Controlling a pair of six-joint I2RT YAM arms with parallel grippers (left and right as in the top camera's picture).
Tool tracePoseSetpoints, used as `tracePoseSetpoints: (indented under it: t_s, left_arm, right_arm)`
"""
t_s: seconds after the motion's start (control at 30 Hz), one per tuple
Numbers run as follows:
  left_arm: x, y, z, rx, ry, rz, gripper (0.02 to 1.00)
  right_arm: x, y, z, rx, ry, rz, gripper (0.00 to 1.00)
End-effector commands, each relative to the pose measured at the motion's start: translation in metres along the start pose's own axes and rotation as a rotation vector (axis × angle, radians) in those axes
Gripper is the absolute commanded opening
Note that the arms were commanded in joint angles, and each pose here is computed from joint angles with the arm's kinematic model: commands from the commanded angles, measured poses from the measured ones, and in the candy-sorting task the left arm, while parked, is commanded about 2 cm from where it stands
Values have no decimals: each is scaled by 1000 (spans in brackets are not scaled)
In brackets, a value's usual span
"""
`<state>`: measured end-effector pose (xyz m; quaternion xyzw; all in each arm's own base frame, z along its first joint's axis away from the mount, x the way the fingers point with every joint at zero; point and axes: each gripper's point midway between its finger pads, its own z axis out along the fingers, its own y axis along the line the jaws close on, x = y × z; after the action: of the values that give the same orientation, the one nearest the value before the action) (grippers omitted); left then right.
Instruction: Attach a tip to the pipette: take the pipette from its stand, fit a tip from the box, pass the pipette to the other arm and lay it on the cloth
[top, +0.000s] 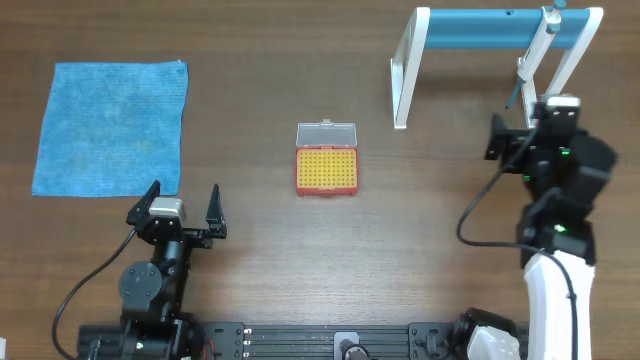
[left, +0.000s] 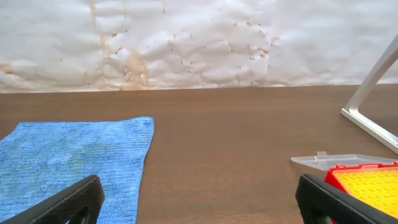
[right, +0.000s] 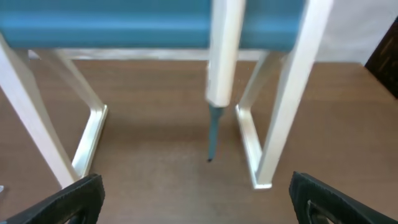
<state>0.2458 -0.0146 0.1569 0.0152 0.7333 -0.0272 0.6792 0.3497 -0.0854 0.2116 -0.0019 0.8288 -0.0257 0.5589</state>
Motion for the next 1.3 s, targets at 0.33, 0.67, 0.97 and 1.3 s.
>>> tracePoseSetpoints:
  t_s: [0.33, 0.67, 0.97, 1.3]
  left_arm:
    - [2, -2, 0, 9, 4, 20, 998]
    - [2, -2, 0, 9, 4, 20, 998]
    - [2, -2, 0, 9, 4, 20, 998]
    - [2, -2, 0, 9, 4, 20, 998]
  right_arm:
    - [-32, -28, 44, -199, -204, -31, 976]
    - [-38, -21, 97, -261, -192, -8, 980]
    - [-42, -26, 112, -208, -205, -23, 904]
    - [-31, -30, 125, -174, -188, 15, 785]
